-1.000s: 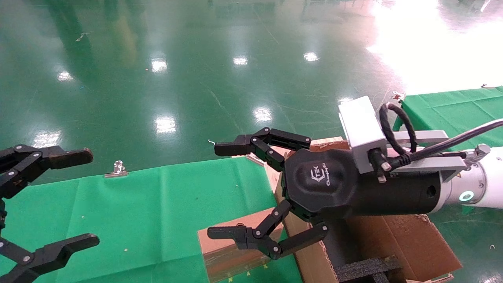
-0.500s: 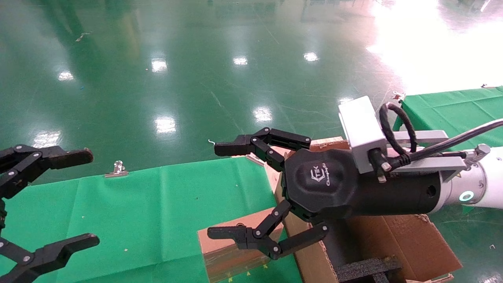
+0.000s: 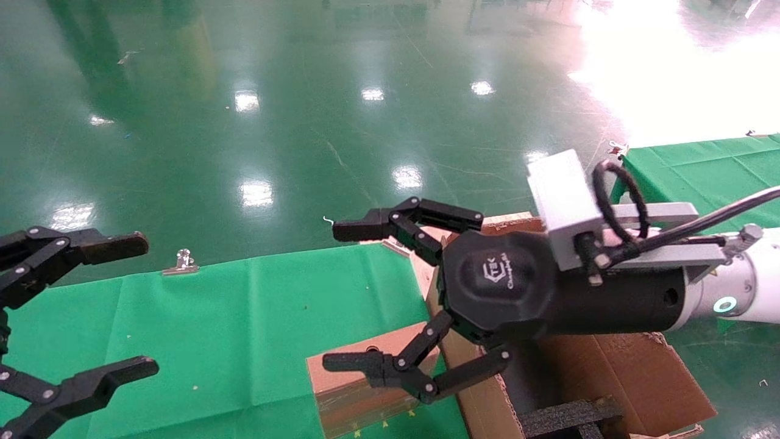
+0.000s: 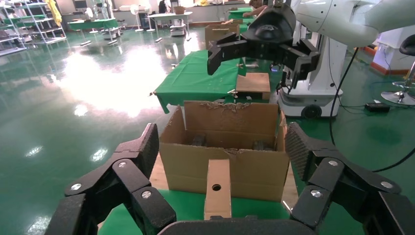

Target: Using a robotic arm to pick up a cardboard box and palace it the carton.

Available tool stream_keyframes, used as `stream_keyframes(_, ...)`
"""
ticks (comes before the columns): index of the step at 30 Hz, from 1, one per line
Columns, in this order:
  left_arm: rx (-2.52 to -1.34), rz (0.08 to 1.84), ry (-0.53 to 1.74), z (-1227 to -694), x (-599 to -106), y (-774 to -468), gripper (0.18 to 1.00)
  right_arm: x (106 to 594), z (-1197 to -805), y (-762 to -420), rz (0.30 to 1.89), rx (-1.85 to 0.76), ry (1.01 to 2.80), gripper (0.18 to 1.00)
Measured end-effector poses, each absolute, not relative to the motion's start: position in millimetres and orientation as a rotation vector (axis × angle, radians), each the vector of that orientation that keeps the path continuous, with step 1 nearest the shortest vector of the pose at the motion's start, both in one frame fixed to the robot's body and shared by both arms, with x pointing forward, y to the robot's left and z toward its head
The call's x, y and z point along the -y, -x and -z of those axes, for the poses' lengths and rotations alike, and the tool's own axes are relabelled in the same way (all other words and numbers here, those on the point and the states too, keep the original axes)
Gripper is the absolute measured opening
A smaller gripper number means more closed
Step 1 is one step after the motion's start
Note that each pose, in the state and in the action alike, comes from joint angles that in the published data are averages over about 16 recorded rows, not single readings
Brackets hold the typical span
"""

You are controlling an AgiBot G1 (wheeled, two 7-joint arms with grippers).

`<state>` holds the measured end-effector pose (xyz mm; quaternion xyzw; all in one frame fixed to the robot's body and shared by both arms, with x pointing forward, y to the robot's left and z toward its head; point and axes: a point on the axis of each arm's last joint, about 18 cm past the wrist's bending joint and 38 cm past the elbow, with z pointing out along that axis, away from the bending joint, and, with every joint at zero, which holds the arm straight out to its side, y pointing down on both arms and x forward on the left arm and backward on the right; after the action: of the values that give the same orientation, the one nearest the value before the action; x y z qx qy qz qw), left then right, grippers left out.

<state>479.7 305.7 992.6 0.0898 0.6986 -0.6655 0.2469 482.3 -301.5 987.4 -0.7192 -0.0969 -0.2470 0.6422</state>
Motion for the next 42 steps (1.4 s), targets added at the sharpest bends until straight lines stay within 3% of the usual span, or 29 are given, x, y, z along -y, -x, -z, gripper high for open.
stream_keyframes(12, -1.905, 1.815, -0.245, -993, -306, -480, 0.796, 292, -963, -521, 0.612, 0.235, 1.927, 1.001)
stream_keyframes(34, -1.905, 1.815, -0.245, -993, -306, -480, 0.312, 262, -932, -589, 0.67, 0.401, 2.411, 1.001)
stream_keyframes(42, -1.905, 1.815, -0.245, -993, -306, -480, 0.23, 254, -931, -603, 0.699, 0.476, 2.511, 1.001)
